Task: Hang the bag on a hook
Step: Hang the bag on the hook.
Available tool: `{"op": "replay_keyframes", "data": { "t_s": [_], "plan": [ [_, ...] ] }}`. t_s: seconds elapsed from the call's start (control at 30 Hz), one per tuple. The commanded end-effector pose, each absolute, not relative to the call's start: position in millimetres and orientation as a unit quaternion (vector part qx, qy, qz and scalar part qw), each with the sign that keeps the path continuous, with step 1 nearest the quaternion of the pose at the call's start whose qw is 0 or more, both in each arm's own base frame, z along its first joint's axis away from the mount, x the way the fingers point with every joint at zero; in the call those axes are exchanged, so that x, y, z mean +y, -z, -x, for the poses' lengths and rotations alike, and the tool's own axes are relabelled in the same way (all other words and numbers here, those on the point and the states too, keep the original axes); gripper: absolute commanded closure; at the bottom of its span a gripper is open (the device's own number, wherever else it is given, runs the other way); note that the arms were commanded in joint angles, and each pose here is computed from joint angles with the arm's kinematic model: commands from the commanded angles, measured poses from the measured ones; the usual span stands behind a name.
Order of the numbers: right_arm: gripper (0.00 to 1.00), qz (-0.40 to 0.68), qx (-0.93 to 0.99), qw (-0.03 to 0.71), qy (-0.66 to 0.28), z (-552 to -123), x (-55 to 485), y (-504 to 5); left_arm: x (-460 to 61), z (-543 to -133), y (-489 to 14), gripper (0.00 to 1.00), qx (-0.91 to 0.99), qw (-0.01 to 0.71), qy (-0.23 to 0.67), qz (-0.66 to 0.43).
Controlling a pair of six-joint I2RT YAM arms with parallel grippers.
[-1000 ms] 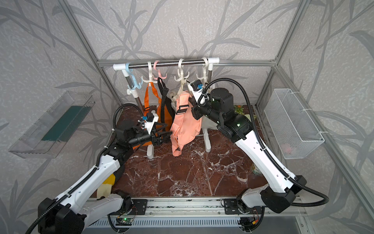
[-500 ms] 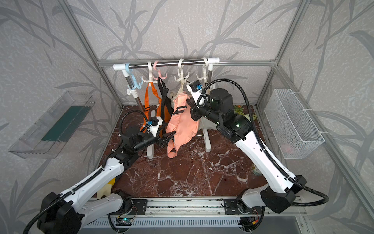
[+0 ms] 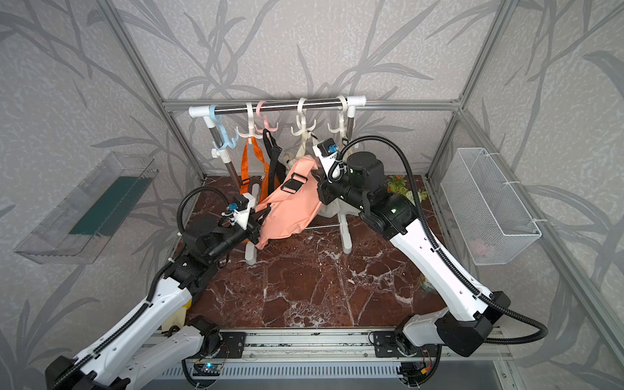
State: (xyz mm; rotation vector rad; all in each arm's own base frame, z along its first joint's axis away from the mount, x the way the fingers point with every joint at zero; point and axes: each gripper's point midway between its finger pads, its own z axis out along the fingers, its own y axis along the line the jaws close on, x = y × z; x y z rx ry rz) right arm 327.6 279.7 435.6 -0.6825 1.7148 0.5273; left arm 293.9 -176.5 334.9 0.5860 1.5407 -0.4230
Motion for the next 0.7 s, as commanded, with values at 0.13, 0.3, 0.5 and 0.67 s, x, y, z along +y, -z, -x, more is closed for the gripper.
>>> {"op": "replay_keyframes", "data": {
  "t_s": [0.13, 0.3, 0.5, 0.67],
  "plan": [
    [1.00, 0.273, 0.794, 0.511, -0.187, -334, 269, -355, -145, -287, -357, 1.00, 0.710, 0.643, 0.082, -0.276],
    [0.94, 0.277, 0.817, 0.473, -0.179, -330, 267, -308, -144, -291, -358, 1.00, 0.714, 0.639, 0.075, -0.276],
    [0.33, 0.382, 0.746, 0.493, -0.233, -282, 303, -323, -153, -294, -370, 1.00, 0.721, 0.624, 0.095, -0.286],
    [0.26, 0.473, 0.663, 0.514, -0.268, -235, 341, -347, -155, -292, -375, 1.00, 0.728, 0.612, 0.101, -0.293]
  ]
}}
